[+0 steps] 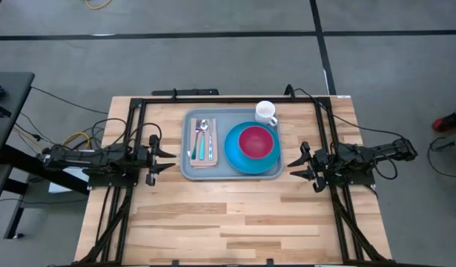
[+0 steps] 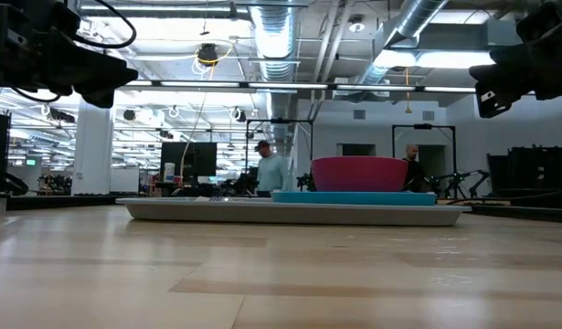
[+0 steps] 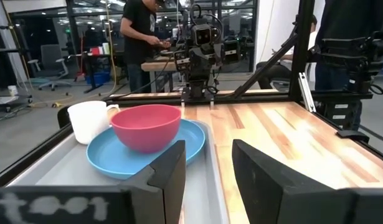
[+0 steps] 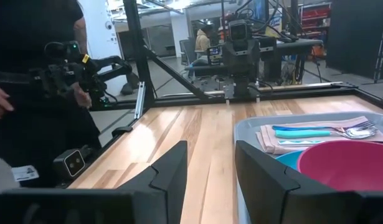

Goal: Set up tray
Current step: Return to Home Position

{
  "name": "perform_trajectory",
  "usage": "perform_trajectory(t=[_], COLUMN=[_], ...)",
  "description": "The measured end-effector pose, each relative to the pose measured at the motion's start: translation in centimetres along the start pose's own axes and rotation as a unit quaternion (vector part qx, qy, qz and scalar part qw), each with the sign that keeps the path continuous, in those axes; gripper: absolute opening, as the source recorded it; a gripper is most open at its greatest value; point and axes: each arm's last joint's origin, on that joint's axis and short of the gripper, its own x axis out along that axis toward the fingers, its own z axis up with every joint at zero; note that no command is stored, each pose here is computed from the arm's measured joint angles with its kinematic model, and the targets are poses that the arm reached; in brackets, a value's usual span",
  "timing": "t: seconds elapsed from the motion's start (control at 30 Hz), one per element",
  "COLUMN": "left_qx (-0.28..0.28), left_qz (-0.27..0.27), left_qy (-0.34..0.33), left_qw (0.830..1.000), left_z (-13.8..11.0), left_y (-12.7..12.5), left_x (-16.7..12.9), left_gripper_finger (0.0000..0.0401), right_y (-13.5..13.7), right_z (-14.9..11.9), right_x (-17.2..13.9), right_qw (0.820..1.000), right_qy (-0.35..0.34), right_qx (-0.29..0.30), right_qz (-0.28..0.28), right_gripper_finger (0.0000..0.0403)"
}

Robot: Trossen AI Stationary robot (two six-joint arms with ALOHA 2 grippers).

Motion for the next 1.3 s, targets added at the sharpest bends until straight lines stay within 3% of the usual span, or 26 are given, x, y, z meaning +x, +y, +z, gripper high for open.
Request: perform_trajectory(t=[1.3], left_qx=[-0.002], left_qz=[0.001], left_qy=[0.002], left_qw=[1.0], left_z=[-0.05], left_y=[0.01], left_x=[0.0], left_gripper_finger=[0.0122], right_y=[0.0], right_z=[0.01], right_x=[0.0], right_qw=[1.0], right_qy=[0.0], right_qx=[0.0], right_qz=[0.0], right_gripper_finger=[0.0127])
